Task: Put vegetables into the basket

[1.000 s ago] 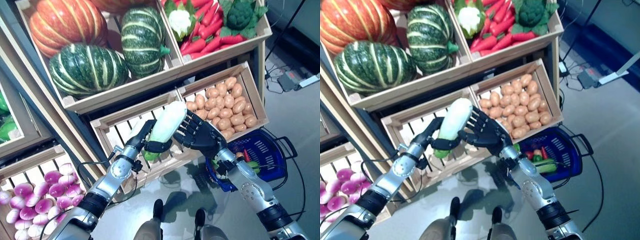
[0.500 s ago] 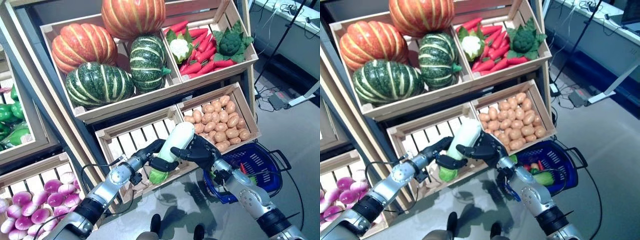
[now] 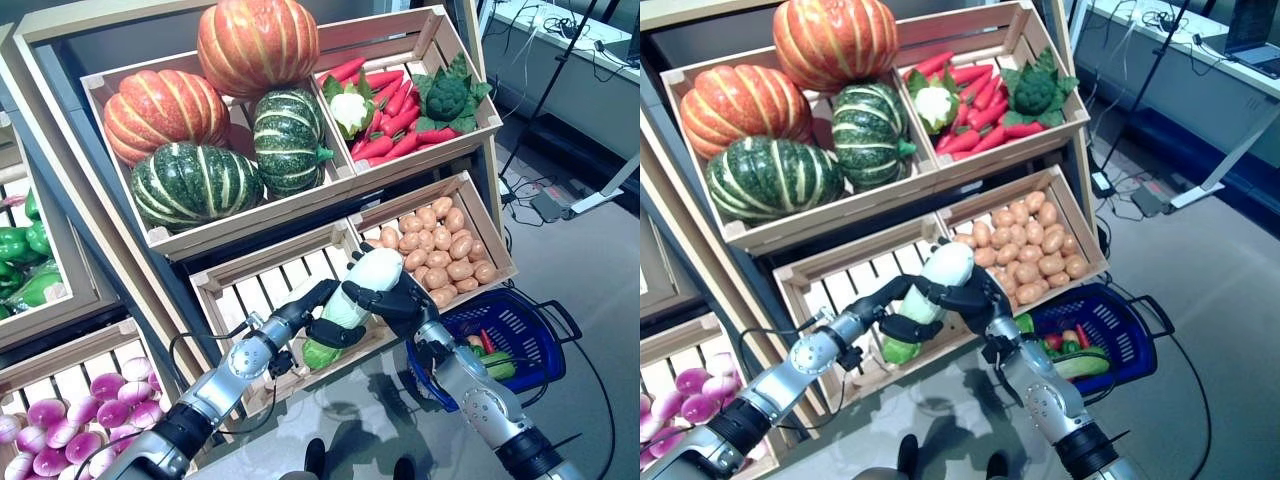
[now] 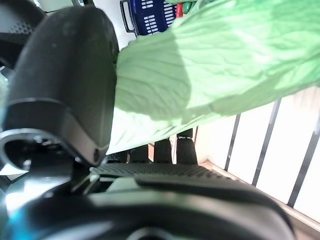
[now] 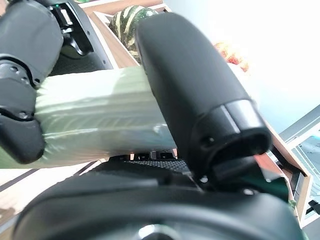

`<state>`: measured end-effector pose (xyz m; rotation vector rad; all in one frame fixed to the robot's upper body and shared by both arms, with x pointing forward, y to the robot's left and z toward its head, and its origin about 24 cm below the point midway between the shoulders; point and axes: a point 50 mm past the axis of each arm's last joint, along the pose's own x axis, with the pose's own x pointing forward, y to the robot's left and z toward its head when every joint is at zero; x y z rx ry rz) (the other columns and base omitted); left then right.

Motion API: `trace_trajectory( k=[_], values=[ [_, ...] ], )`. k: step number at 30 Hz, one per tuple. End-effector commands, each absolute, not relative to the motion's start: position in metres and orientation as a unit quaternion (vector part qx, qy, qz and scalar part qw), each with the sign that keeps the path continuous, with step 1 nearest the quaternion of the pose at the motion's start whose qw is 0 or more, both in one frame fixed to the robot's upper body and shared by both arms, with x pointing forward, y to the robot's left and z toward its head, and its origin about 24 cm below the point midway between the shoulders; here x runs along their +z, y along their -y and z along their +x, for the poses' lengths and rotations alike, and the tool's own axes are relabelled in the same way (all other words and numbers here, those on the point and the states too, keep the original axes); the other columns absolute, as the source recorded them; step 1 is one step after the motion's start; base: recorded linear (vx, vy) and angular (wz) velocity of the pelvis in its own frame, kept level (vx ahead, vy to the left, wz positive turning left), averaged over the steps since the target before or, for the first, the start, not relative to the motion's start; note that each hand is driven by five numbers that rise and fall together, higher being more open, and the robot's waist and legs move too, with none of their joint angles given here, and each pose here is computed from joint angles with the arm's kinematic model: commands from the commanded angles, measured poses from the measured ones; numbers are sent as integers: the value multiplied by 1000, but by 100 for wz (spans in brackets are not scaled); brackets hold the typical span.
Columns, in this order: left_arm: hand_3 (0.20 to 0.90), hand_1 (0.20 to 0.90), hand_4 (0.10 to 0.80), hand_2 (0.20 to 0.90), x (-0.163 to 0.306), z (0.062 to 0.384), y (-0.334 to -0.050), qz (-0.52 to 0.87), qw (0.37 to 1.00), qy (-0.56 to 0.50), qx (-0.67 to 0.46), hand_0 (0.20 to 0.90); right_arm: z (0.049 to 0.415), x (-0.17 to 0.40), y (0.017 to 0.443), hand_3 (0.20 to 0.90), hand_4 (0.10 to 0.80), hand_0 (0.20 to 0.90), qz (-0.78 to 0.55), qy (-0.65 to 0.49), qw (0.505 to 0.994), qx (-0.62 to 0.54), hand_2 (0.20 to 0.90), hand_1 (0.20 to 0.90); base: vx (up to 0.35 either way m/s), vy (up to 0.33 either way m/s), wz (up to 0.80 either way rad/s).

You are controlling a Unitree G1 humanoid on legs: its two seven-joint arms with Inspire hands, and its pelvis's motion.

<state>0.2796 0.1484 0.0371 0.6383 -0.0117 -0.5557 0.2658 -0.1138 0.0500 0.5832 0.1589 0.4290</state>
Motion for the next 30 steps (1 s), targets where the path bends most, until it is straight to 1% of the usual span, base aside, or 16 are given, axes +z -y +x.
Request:
trace_trajectory(
  k=[1, 17, 18, 19, 25, 30],
  values=[
    [300, 300, 400, 300, 72, 283, -104, 277, 897, 120, -323, 300, 267, 104, 80, 300, 400, 300, 355, 47, 891, 280, 300, 300, 0, 0, 0],
    [300, 300, 400, 300, 67, 284, -113, 283, 906, 98, -299, 300, 268, 101, 90, 300, 400, 300, 371, 48, 893, 251, 300, 300, 0, 0, 0],
    [653, 653, 635, 653, 66, 284, -116, 280, 909, 94, -293, 653, 268, 101, 92, 300, 400, 300, 371, 50, 894, 246, 300, 300, 0, 0, 0],
    [900, 900, 800, 900, 65, 284, -117, 276, 913, 91, -287, 900, 268, 101, 94, 300, 400, 300, 371, 51, 895, 242, 300, 300, 0, 0, 0],
    [900, 900, 800, 900, 62, 282, -126, 240, 929, 83, -269, 900, 269, 105, 104, 300, 400, 300, 362, 70, 902, 225, 300, 300, 0, 0, 0],
    [900, 900, 800, 900, 71, 281, -136, 185, 944, 93, -257, 900, 273, 111, 128, 300, 400, 300, 338, 98, 917, 186, 300, 300, 0, 0, 0]
  ],
)
